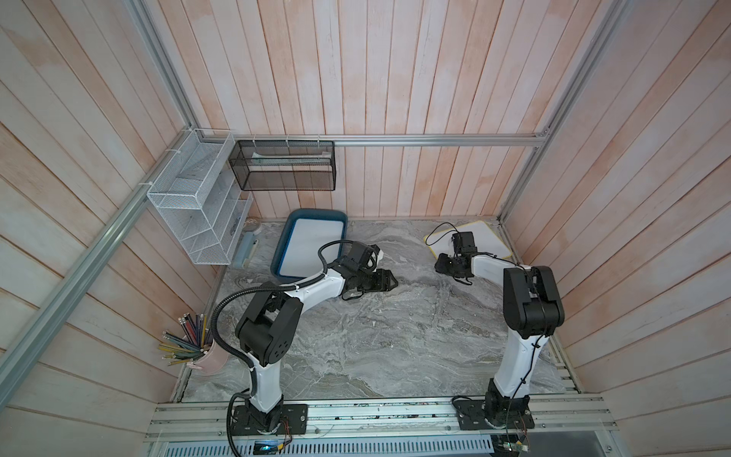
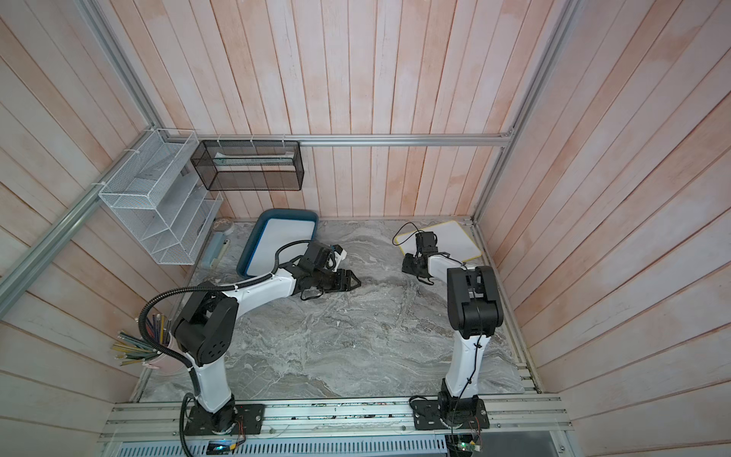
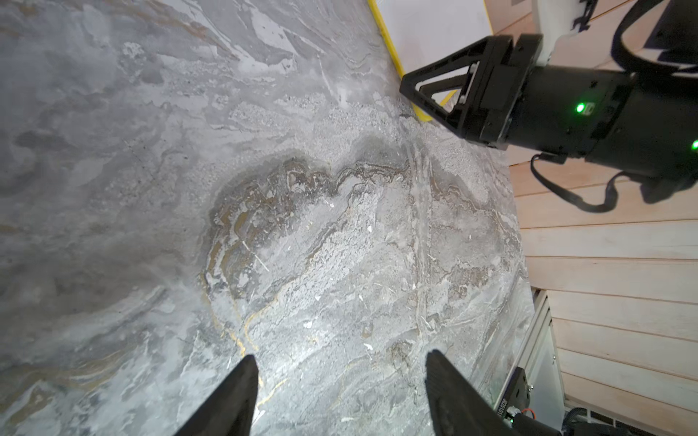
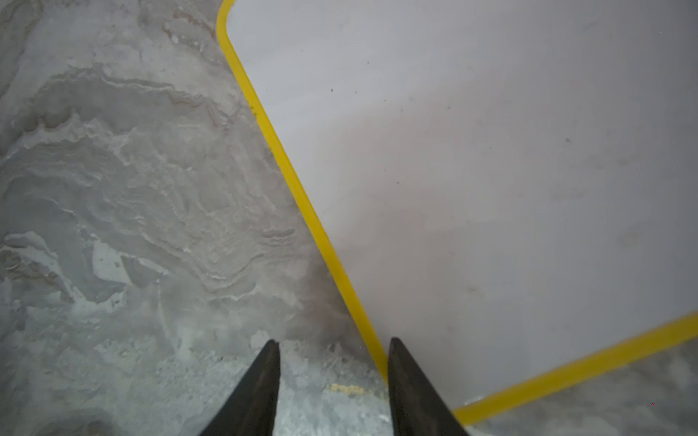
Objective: Put the whiteboard into the storage box
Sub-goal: Move the whiteboard to the center of the board, then pick up the whiteboard at the center of the board.
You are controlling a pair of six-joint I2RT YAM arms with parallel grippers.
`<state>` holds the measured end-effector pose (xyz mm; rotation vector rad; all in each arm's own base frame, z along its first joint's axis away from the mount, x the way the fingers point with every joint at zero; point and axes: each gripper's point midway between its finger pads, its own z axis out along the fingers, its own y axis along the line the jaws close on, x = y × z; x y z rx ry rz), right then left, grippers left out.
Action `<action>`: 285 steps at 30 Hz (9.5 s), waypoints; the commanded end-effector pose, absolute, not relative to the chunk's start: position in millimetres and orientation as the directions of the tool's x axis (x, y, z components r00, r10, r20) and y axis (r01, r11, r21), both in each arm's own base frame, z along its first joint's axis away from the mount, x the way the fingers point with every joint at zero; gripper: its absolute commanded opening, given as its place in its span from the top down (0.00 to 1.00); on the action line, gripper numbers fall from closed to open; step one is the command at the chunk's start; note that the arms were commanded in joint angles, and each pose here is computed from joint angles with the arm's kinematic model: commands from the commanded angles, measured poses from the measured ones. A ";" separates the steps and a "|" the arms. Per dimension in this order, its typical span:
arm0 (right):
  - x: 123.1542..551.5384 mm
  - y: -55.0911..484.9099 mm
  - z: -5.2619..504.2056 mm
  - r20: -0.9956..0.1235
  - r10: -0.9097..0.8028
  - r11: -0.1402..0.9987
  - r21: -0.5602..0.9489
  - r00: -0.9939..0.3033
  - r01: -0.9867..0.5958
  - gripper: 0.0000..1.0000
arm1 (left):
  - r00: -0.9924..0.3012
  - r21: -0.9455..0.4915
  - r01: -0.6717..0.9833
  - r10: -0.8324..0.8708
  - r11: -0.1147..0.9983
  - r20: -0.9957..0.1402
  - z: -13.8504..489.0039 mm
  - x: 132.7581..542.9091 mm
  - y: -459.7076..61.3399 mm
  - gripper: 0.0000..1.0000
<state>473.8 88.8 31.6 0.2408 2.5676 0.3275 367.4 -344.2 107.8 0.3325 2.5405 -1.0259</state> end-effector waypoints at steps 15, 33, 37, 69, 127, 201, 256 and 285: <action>357.2 196.7 -10.7 -0.222 0.085 0.920 0.393 -0.971 -0.009 0.53 | -0.895 -0.623 0.317 0.008 0.715 -0.446 114.8 387.3 -325.5 0.28; 220.8 224.6 1.5 -0.068 0.006 0.863 0.505 -0.998 -0.029 0.53 | -0.871 -0.674 0.284 -0.111 0.682 -0.479 138.3 462.3 -324.5 0.28; 235.7 208.9 31.2 -0.163 0.079 0.865 0.502 -0.983 -0.014 0.53 | -0.878 -0.668 0.286 -0.092 0.687 -0.470 129.3 466.6 -330.1 0.28; 274.9 69.6 41.0 -0.250 0.630 0.648 0.691 -0.735 0.320 0.53 | -0.862 -0.541 0.433 0.156 0.721 -0.482 61.9 509.5 -370.7 0.28; 336.2 50.5 37.8 -0.290 0.506 0.757 0.601 -0.813 0.257 0.54 | -0.947 -0.654 0.308 0.154 0.691 -0.282 45.6 390.1 -329.8 0.27; 364.0 178.6 110.4 -0.165 0.505 0.220 0.974 -0.847 -0.059 0.54 | -0.955 -0.703 0.290 0.241 0.650 -0.172 -3.2 357.1 -374.9 0.27; 345.0 168.7 76.3 -0.151 0.544 0.361 0.930 -0.825 0.069 1.00 | -0.965 -0.741 0.258 0.127 0.620 -0.230 20.1 376.0 -349.4 0.28; 337.2 147.9 134.6 -0.307 0.390 0.357 0.920 -0.868 -0.165 1.00 | -0.961 -0.785 0.275 0.124 0.556 -0.249 48.8 392.5 -351.9 0.27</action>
